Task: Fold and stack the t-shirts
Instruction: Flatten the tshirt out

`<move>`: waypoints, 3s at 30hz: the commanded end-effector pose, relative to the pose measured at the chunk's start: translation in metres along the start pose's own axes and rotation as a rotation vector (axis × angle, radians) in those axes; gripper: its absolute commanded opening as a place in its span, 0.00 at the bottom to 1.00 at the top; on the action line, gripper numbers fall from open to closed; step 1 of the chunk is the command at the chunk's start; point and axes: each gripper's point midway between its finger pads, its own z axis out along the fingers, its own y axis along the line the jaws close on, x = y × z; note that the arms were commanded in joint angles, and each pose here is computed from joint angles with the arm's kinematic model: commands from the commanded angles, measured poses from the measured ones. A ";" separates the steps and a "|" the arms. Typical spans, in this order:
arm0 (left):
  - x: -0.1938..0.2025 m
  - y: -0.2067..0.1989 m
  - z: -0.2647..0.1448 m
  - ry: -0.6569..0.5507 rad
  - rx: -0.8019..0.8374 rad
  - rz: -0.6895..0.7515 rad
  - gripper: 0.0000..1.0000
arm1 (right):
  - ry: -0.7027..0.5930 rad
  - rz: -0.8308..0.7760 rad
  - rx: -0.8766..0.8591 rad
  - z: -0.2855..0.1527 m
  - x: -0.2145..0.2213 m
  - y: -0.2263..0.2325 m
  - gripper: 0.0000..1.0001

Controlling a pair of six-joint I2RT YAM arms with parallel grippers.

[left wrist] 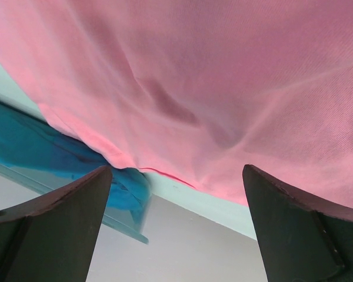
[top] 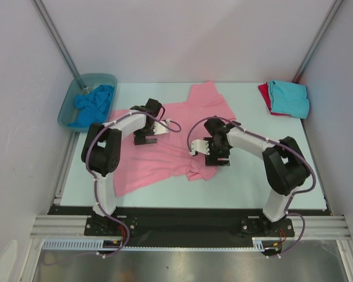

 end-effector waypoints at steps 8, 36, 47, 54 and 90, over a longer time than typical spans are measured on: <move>0.002 0.011 -0.025 -0.024 -0.060 -0.009 1.00 | -0.109 -0.030 0.138 -0.041 0.007 0.027 0.84; 0.002 -0.008 -0.032 -0.066 -0.062 -0.052 1.00 | -0.133 -0.076 0.376 -0.009 -0.033 -0.014 0.00; 0.011 -0.057 -0.028 -0.097 0.045 0.020 0.99 | -0.102 -0.090 0.494 -0.033 -0.023 -0.067 0.00; 0.008 -0.077 -0.031 -0.157 0.101 0.047 1.00 | -0.099 -0.111 0.606 -0.058 -0.028 -0.115 0.00; 0.005 -0.116 -0.027 -0.180 0.214 0.077 1.00 | -0.266 0.020 0.696 -0.050 -0.106 -0.191 0.93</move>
